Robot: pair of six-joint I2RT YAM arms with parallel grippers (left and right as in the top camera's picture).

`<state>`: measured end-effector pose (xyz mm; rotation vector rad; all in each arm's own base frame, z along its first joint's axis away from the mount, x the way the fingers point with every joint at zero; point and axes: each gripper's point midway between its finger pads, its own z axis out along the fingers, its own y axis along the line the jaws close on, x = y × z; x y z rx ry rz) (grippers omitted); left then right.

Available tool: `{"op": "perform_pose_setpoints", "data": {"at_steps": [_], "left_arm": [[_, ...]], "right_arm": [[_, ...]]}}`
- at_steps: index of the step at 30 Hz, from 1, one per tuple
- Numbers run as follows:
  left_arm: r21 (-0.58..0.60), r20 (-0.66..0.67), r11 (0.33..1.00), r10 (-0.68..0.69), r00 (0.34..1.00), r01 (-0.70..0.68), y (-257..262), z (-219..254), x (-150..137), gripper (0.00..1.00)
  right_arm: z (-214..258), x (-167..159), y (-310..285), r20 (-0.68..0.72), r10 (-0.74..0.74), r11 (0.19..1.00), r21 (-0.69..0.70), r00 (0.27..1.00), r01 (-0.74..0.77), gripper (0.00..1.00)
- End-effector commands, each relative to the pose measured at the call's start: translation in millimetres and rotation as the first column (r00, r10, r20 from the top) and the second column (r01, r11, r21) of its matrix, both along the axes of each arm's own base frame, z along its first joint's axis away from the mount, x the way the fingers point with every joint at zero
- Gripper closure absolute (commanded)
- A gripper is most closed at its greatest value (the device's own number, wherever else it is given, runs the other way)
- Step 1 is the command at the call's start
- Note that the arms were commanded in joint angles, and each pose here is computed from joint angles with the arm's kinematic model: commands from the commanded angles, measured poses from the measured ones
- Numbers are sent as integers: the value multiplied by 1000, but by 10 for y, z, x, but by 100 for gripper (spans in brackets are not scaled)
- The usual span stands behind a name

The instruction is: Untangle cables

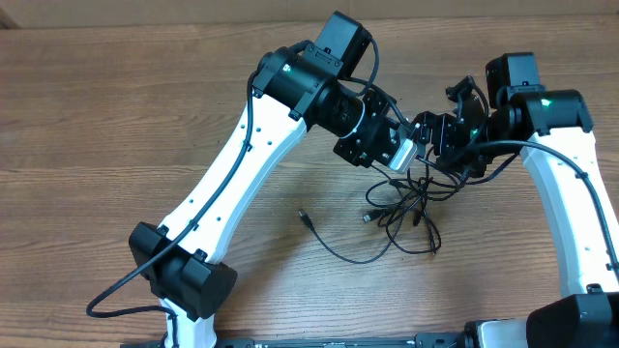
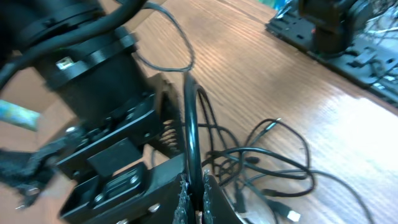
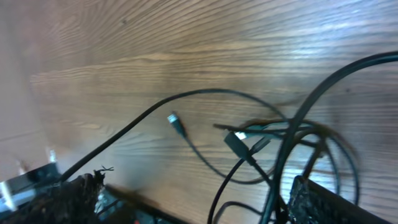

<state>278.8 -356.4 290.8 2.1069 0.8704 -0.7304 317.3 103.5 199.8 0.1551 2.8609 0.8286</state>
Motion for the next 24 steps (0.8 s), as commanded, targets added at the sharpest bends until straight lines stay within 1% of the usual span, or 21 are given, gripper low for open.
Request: {"op": "perform_pose_setpoints", "data": {"at_steps": [1,4,5,7,9,10,12,13,14,15,16,18,19,20,23,24], "left_arm": [[-16,-72,1000,-23,997,21,-6,59,-144,96],[25,-125,1000,-16,992,19,63,10,-223,96],[42,-151,999,-13,988,20,93,-6,-267,96],[67,-188,997,-11,982,24,131,-29,-335,96],[78,-201,996,-14,979,30,158,-39,-372,96],[82,-198,995,-36,979,53,190,-51,-417,96],[82,-187,994,-62,980,79,219,-55,-456,96],[85,-182,993,-69,981,85,241,-61,-461,96],[84,-179,993,-70,981,86,253,-61,-455,96],[83,-177,993,-69,982,85,267,-57,-444,96],[82,-173,993,-70,982,85,270,-57,-439,96],[81,-172,993,-68,983,83,276,-53,-428,96],[75,-158,993,-75,985,87,287,-51,-412,96],[71,-149,993,-81,986,92,291,-51,-407,96],[47,-86,992,-113,990,117,332,-41,-349,96],[37,-63,992,-118,991,120,353,-34,-313,96]], "right_arm": [[-84,84,-135,89,109,986,-139,990,-96,0],[-80,187,-184,183,246,953,-223,952,-204,0],[-70,250,-206,216,274,943,-253,937,-217,0],[-30,419,-269,278,275,935,-300,920,-189,0],[-1,521,-318,312,268,931,-326,911,-162,0],[31,627,-393,348,276,920,-366,896,-141,0],[47,661,-415,374,366,887,-416,852,-199,0],[33,637,-432,370,465,841,-467,804,-272,0],[-9,554,-439,340,576,775,-515,744,-365,0],[-44,477,-439,311,653,718,-543,690,-435,0],[-71,403,-428,290,701,680,-550,652,-486,0],[-102,291,-397,267,774,610,-556,573,-565,0],[-113,223,-368,261,820,559,-558,510,-613,0],[-112,206,-353,264,832,544,-559,488,-626,0],[-88,109,-232,304,870,492,-537,387,-685,1],[-85,28,-187,315,886,461,-522,340,-718,1]]}}
